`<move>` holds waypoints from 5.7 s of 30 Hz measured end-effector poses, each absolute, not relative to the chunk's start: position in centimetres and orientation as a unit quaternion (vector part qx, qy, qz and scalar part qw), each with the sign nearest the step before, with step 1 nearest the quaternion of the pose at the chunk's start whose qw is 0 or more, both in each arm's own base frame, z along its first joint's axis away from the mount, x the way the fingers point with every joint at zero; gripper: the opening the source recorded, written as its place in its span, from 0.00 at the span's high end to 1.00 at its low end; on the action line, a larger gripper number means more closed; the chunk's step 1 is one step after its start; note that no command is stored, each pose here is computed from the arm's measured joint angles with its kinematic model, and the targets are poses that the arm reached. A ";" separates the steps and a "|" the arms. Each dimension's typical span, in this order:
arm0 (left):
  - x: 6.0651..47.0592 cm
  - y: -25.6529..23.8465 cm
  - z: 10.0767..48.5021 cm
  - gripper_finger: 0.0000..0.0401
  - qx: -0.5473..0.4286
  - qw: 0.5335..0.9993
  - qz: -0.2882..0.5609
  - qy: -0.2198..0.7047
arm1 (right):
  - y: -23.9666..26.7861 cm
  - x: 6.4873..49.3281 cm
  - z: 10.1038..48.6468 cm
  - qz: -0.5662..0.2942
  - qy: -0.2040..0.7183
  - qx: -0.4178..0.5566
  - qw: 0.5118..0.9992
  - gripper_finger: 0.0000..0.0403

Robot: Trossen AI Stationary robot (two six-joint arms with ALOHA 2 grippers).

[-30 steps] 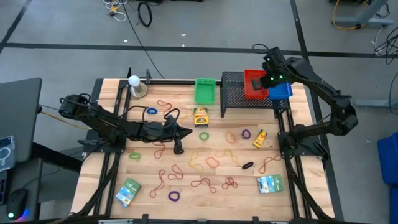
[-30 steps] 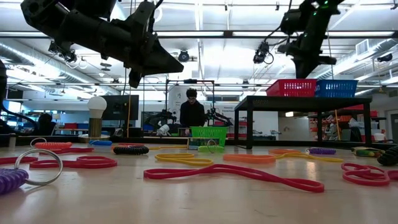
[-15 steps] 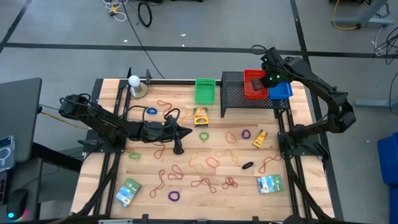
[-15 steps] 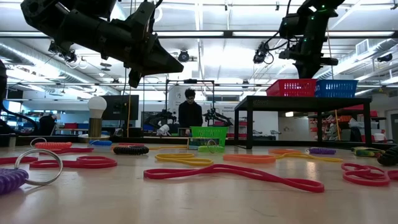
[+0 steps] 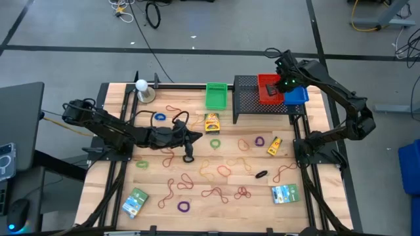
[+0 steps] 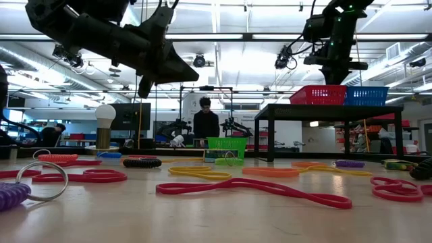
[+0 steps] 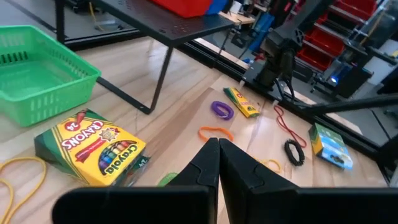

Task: Pick & Place Office Desk Supplies
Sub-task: Adjust the bins on the shelf, then put the green bin on the shelf

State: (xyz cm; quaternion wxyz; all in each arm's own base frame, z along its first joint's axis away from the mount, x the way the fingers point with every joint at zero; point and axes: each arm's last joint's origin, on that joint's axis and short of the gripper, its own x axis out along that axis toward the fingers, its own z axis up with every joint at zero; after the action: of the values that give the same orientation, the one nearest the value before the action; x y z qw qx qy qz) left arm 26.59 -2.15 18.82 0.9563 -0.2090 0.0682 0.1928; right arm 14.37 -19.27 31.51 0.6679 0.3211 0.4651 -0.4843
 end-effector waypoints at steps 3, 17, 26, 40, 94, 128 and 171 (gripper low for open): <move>26.6 -1.6 18.8 0.97 -0.219 0.952 0.204 0.064 | -19.3 14.4 31.5 -0.485 0.464 0.321 0.668 0.98; 26.5 5.3 18.8 0.98 -0.336 0.890 0.306 0.040 | -13.2 14.8 38.0 -0.437 0.355 0.265 0.783 0.98; 26.9 11.4 21.8 0.97 -0.315 0.860 0.375 0.142 | -6.7 16.3 39.2 -0.383 0.296 0.211 0.849 0.98; 27.0 19.2 21.1 0.73 -0.379 0.816 0.396 0.183 | -3.7 18.0 39.9 -0.348 0.245 0.190 0.885 0.98; 31.9 9.6 27.5 0.96 -0.271 0.846 0.345 0.304 | -2.3 18.3 40.0 -0.332 0.242 0.170 0.896 0.98; 33.6 -4.3 22.8 0.96 -0.412 0.828 0.270 0.268 | -2.2 21.9 38.5 -0.300 0.275 0.153 0.900 0.98; 33.8 -11.8 22.4 0.88 -0.196 0.913 0.163 0.318 | 5.5 23.1 36.5 -0.182 0.341 0.097 0.917 0.98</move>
State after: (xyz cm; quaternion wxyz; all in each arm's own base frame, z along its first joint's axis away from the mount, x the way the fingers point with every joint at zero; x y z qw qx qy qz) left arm 33.83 -11.81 22.37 0.9131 -0.1963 0.3178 0.1633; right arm 23.13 5.52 36.54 0.9172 0.0972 0.3408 -0.1820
